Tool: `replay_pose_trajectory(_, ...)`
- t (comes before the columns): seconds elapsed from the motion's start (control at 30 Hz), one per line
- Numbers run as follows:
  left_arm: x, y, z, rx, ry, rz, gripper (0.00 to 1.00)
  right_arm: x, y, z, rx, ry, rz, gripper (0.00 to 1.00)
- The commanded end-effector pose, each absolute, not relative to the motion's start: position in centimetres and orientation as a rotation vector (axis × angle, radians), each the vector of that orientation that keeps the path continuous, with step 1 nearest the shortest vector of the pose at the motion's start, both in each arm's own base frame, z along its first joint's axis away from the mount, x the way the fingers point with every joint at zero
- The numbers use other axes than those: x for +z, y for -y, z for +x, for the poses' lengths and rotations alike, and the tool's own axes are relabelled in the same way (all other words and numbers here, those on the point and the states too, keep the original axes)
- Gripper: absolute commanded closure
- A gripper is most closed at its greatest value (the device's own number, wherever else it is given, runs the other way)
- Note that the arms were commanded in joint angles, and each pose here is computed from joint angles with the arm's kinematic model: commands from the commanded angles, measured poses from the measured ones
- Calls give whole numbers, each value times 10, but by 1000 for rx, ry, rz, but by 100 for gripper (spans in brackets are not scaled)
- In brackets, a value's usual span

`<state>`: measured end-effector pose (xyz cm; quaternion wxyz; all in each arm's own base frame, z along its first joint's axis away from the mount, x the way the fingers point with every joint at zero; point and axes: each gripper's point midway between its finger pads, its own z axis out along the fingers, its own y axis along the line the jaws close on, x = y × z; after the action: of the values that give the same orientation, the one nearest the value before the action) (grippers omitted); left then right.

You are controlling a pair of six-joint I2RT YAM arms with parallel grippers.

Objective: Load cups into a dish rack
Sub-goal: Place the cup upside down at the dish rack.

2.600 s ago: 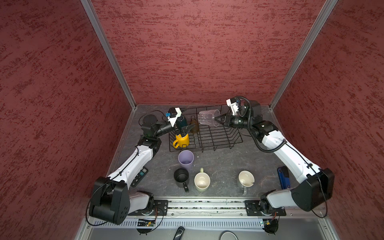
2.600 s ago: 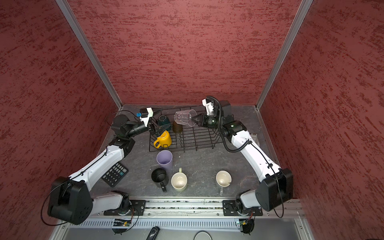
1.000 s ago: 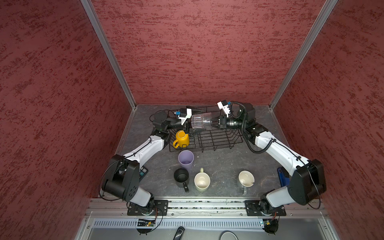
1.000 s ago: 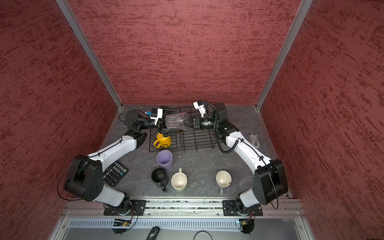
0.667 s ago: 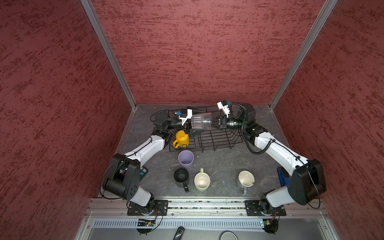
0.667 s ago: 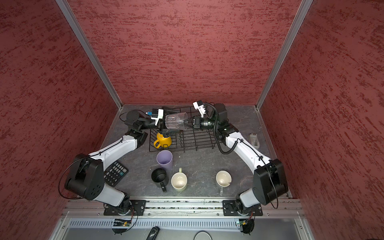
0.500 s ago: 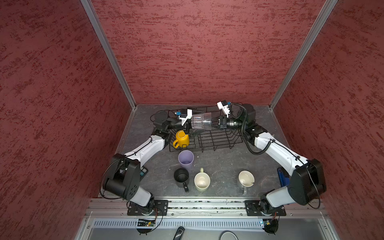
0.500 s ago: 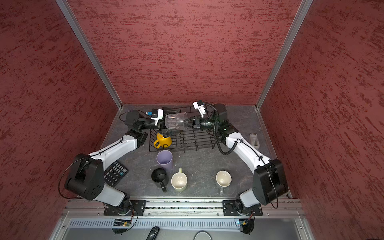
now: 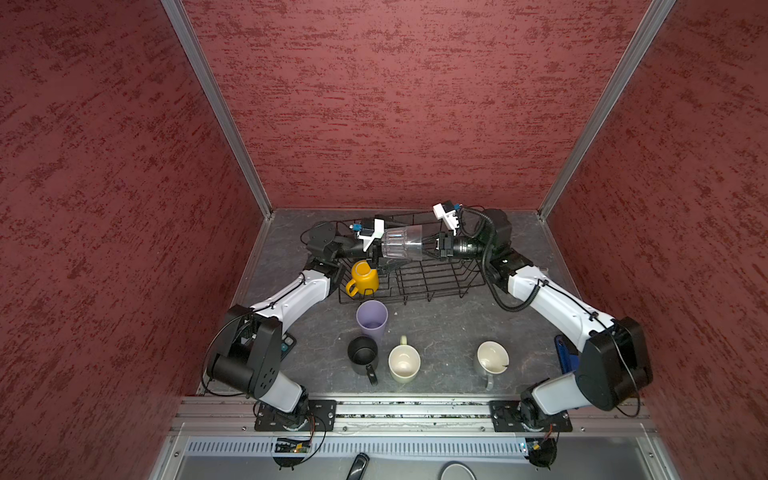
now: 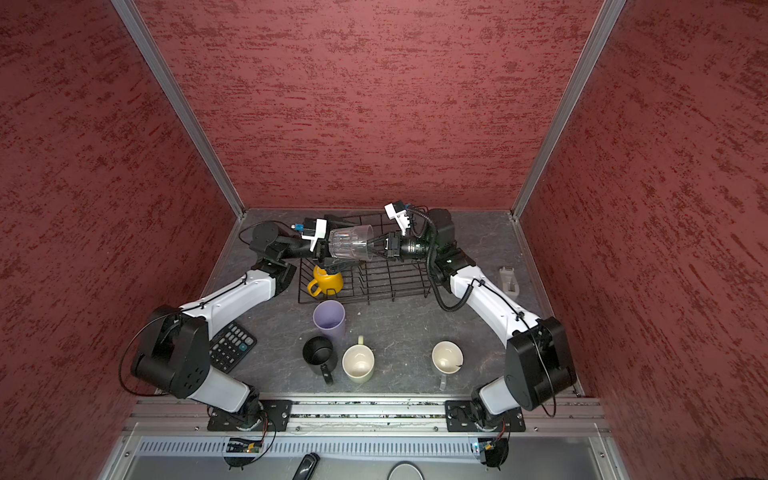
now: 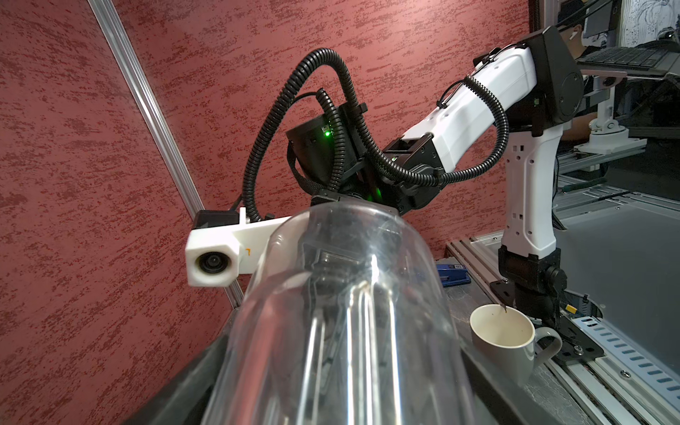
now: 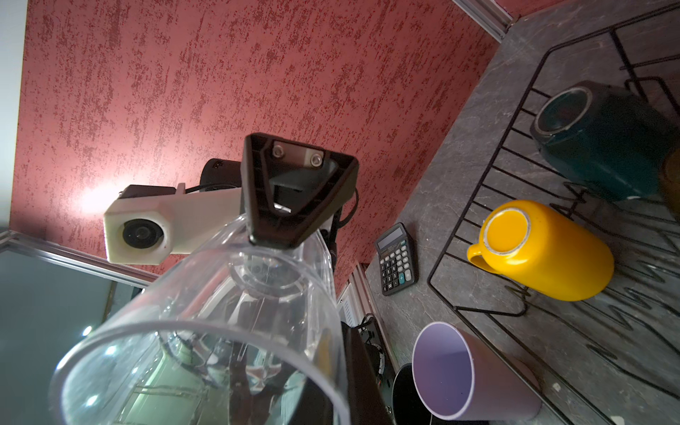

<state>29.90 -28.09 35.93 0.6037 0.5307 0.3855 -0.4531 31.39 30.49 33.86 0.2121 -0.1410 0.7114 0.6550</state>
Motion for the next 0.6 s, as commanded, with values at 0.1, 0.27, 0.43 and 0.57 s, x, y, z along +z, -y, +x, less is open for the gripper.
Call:
replay_pose_trajectory(0.1, 366, 282, 297, -1049, -865, 1240, 11, 353, -306, 305, 1844, -1911, -446, 100)
replay_pose_trajectory(0.27, 368, 282, 296, -1042, -855, 1240, 12, 348, -307, 305, 1852, -1921, -434, 100)
replay_pose_trajectory(0.43, 369, 282, 297, -1044, -850, 1237, 12, 348, -308, 305, 1859, -1919, -433, 100)
replay_pose_trajectory(0.57, 369, 282, 298, -1051, -848, 1238, 15, 348, -309, 306, 1862, -1919, -433, 100)
